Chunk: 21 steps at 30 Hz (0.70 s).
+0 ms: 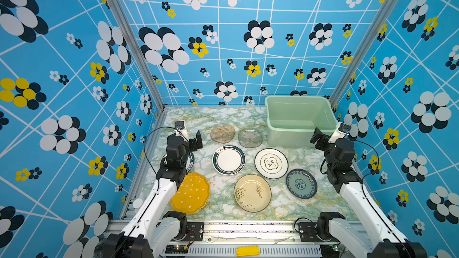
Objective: Place the plates into the plastic bin on the countertop
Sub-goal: Pick up the plate from the bottom-left of the table.
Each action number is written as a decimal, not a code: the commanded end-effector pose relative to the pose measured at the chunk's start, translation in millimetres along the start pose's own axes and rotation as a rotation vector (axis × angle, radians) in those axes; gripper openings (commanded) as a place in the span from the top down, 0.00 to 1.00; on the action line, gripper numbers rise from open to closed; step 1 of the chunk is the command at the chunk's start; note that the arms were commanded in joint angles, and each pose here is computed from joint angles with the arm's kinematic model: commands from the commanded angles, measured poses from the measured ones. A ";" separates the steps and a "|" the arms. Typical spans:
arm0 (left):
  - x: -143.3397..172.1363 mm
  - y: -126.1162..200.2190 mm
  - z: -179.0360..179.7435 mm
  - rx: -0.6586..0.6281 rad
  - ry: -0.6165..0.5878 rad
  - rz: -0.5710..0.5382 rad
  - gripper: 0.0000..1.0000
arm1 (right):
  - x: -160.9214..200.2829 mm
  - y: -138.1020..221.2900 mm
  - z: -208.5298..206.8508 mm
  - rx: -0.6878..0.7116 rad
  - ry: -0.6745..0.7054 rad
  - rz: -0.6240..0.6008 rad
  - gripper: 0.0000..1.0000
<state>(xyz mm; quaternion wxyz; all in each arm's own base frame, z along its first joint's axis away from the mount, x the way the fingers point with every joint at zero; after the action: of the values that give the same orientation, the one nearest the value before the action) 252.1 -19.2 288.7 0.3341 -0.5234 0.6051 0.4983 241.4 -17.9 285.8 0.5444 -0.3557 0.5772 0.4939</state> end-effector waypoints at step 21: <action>37.4 127.0 42.1 -0.555 0.556 0.884 0.01 | -20.5 117.5 182.4 -0.909 -0.062 0.681 0.03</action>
<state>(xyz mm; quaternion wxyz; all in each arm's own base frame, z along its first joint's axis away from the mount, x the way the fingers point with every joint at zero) 141.2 3.0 283.7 -0.1688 -0.4172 0.6998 0.5548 190.1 151.0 341.1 0.2084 -0.3301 0.3783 0.8393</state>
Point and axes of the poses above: each gripper's point midway between its finger pads, its own y axis back along the fingers, its own z axis along the line the jaws close on, x = y × z, the point moved 10 cm from there along y, back along the fingers, and after that the axes turned 11 degrees about y, right-handed, at the moved point
